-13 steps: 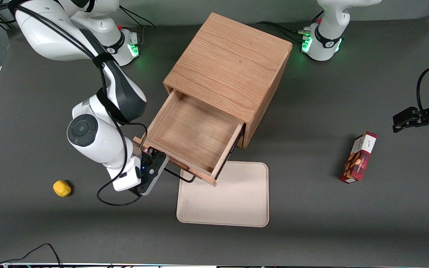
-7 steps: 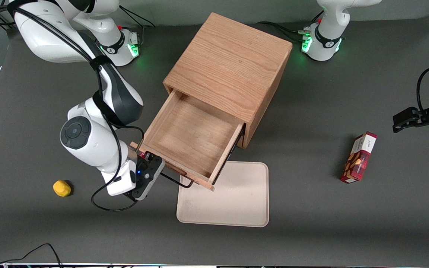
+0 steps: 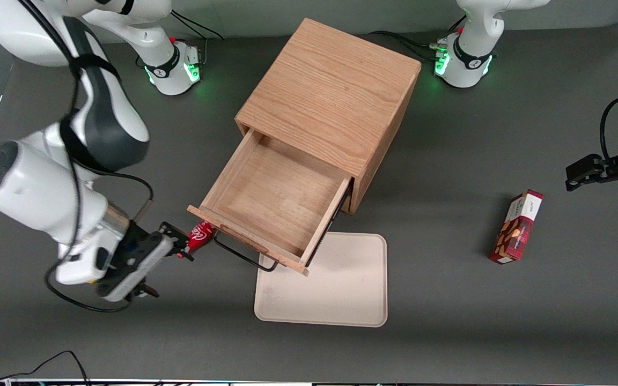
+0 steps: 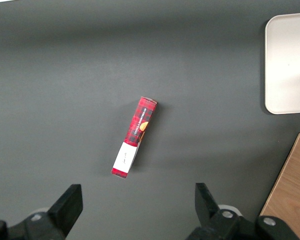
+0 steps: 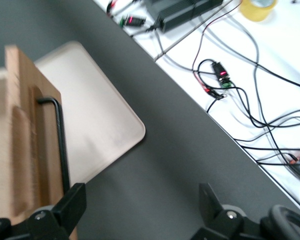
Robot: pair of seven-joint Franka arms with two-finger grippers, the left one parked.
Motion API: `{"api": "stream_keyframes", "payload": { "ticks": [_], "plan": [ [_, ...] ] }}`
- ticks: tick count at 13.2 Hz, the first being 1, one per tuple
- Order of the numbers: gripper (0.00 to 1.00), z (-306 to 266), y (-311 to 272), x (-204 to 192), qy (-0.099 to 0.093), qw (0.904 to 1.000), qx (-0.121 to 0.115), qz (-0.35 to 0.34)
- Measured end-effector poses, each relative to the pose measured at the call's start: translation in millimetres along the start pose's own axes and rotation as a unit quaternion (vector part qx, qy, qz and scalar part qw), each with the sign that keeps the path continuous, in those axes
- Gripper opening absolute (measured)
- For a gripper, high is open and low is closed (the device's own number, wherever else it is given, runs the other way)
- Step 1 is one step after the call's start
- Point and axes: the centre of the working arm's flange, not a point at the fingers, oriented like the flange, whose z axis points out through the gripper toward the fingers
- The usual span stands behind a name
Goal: Open upper drawer
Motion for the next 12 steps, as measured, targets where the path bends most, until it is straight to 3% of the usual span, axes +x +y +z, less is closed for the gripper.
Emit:
{"api": "stream_keyframes", "payload": {
  "ticks": [2,3,5,6,8,9,10,12],
  "plan": [
    [1.00,-45,11,-29,0.002,0.9968,0.004,0.080],
    [1.00,-68,12,-51,-0.015,0.9905,0.000,0.137],
    [1.00,-112,9,-102,-0.072,0.9651,-0.006,0.252],
    [1.00,-131,7,-127,-0.109,0.9465,-0.014,0.303],
    [1.00,-162,6,-166,-0.177,0.9031,-0.055,0.387],
    [1.00,-172,2,-175,-0.197,0.8881,-0.068,0.409],
    [1.00,-177,-2,-179,-0.206,0.8805,-0.076,0.420],
    [1.00,-183,-4,-180,-0.209,0.8756,-0.094,0.425]
  ]
}}
